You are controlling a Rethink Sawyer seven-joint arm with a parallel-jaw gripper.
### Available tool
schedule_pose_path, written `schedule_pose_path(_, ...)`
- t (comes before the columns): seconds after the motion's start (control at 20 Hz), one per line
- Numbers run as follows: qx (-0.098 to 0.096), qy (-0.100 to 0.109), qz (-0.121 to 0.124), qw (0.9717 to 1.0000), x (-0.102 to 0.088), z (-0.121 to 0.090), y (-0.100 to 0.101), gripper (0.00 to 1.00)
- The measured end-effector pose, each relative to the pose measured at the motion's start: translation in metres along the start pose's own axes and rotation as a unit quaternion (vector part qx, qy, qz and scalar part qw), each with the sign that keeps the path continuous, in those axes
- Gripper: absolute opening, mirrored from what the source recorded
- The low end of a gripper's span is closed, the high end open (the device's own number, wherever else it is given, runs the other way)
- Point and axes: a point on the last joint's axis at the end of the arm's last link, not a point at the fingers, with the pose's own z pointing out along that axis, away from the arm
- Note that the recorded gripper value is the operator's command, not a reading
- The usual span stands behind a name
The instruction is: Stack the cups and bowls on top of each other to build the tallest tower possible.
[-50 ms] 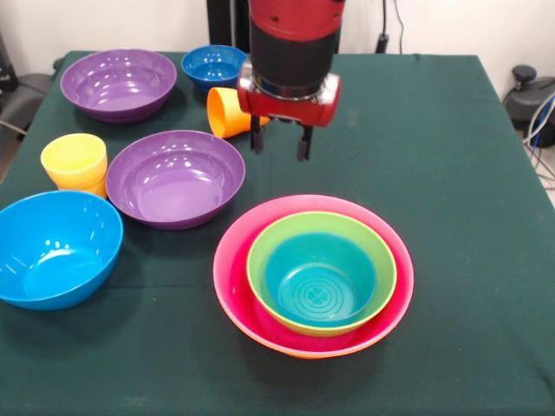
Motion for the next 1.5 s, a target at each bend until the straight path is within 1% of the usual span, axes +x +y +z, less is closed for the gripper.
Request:
schedule_pose_path(0.1, -0.009, -0.004, -0.015, 0.9998, -0.008, 0.001, 0.003, 1.00)
schedule_pose_path(0.2, -0.013, -0.004, -0.024, 0.9996, -0.012, 0.000, 0.004, 1.00)
schedule_pose_path(0.25, -0.017, -0.004, -0.038, 0.9991, -0.017, -0.001, 0.005, 1.00)
schedule_pose_path(0.3, -0.019, -0.003, -0.043, 0.9989, -0.019, -0.001, 0.005, 1.00)
schedule_pose_path(0.45, -0.022, 0.004, -0.060, 0.9979, -0.024, -0.004, 0.004, 1.00)
schedule_pose_path(0.5, -0.022, 0.012, -0.071, 0.9972, -0.027, -0.007, 0.003, 1.00)
schedule_pose_path(0.7, -0.021, 0.024, -0.084, 0.9960, -0.033, -0.013, -0.001, 1.00)
schedule_pose_path(0.9, -0.021, 0.030, -0.089, 0.9954, -0.040, -0.019, -0.005, 1.00)
schedule_pose_path(1.15, -0.020, 0.022, -0.085, 0.9960, -0.048, -0.025, -0.009, 1.00)
schedule_pose_path(1.5, -0.021, 0.020, -0.082, 0.9962, -0.051, -0.024, -0.010, 1.00)
